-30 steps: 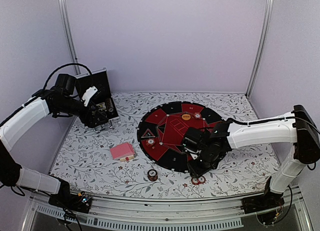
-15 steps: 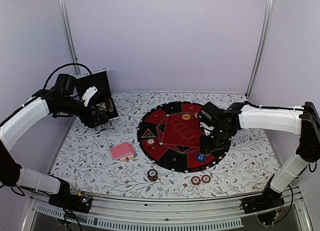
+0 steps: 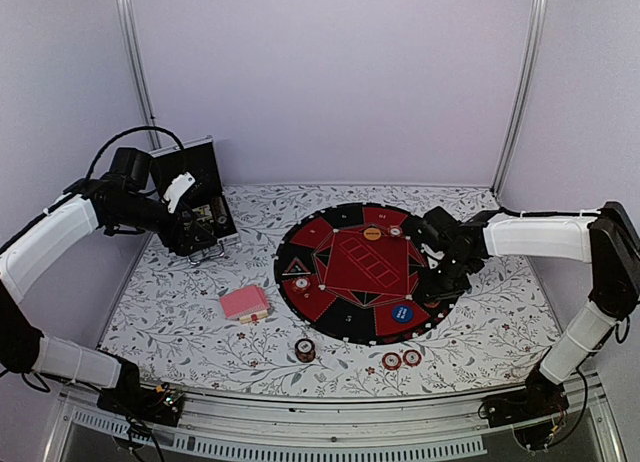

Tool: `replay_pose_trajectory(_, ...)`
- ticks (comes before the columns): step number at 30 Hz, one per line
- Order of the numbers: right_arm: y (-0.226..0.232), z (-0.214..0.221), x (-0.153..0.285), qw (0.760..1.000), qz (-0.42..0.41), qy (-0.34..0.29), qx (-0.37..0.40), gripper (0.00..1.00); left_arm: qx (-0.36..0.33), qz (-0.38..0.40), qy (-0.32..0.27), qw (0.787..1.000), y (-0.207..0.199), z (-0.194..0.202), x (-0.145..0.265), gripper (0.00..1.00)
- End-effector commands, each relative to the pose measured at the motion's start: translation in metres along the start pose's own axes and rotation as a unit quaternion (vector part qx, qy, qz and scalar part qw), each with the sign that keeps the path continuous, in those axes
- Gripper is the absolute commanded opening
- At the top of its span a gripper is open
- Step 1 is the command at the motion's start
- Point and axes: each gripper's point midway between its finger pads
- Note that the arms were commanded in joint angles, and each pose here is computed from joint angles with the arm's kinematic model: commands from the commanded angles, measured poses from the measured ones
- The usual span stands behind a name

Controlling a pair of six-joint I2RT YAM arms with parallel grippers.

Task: Distribute texas hold em gaming equipment

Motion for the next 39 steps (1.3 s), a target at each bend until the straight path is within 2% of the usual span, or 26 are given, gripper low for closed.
replay_pose_trajectory(1, -0.005, -0.011, -0.015, 1.000, 0.004, -0.015, -0.004, 0.38, -0.010, 0.010, -0.006, 1.000, -0.007, -0.005, 0.003, 1.00)
replay_pose_trajectory(8, -0.007, -0.013, -0.033, 1.000, 0.003, -0.003, -0.012, 0.39, -0.013, 0.009, -0.005, 1.000, -0.006, -0.004, 0.002, 1.00)
replay_pose_trajectory(14, -0.010, -0.004, -0.046, 1.000, 0.009, 0.017, -0.009, 0.47, -0.014, 0.010, -0.003, 1.000, -0.007, -0.003, 0.002, 1.00)
replay_pose_trajectory(17, -0.012, -0.001, -0.048, 1.000, 0.017, 0.022, -0.010, 0.56, -0.013, 0.012, -0.004, 1.000, -0.007, -0.003, 0.001, 1.00)
replay_pose_trajectory(21, -0.015, -0.010, -0.037, 1.000, 0.027, 0.007, -0.011, 0.68, -0.013, 0.013, -0.006, 1.000, -0.007, -0.004, 0.001, 1.00)
replay_pose_trajectory(28, -0.005, -0.049, 0.018, 0.998, 0.012, -0.058, -0.023, 0.69, -0.011, 0.012, -0.006, 1.000, -0.006, -0.005, 0.001, 1.00)
replay_pose_trajectory(30, 0.007, -0.060, 0.041, 0.996, -0.007, -0.082, -0.019, 0.69, -0.010, 0.012, -0.006, 1.000, -0.006, -0.005, 0.001, 1.00)
replay_pose_trajectory(34, 0.068, -0.058, 0.085, 0.992, -0.059, -0.109, 0.039, 0.75, -0.006, 0.006, -0.005, 1.000, -0.004, -0.003, -0.001, 1.00)
replay_pose_trajectory(39, 0.171, -0.003, 0.098, 0.975, -0.134, -0.076, 0.158, 0.81, 0.000, 0.002, 0.009, 1.000, 0.001, 0.004, -0.008, 1.00)
Point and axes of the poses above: each gripper's point midway between its finger pads, its own x axis back along the fingers, its own y axis along the line the jaws close on, z = x × y, and after that the axes turned 6 degrees about -x, right-handed
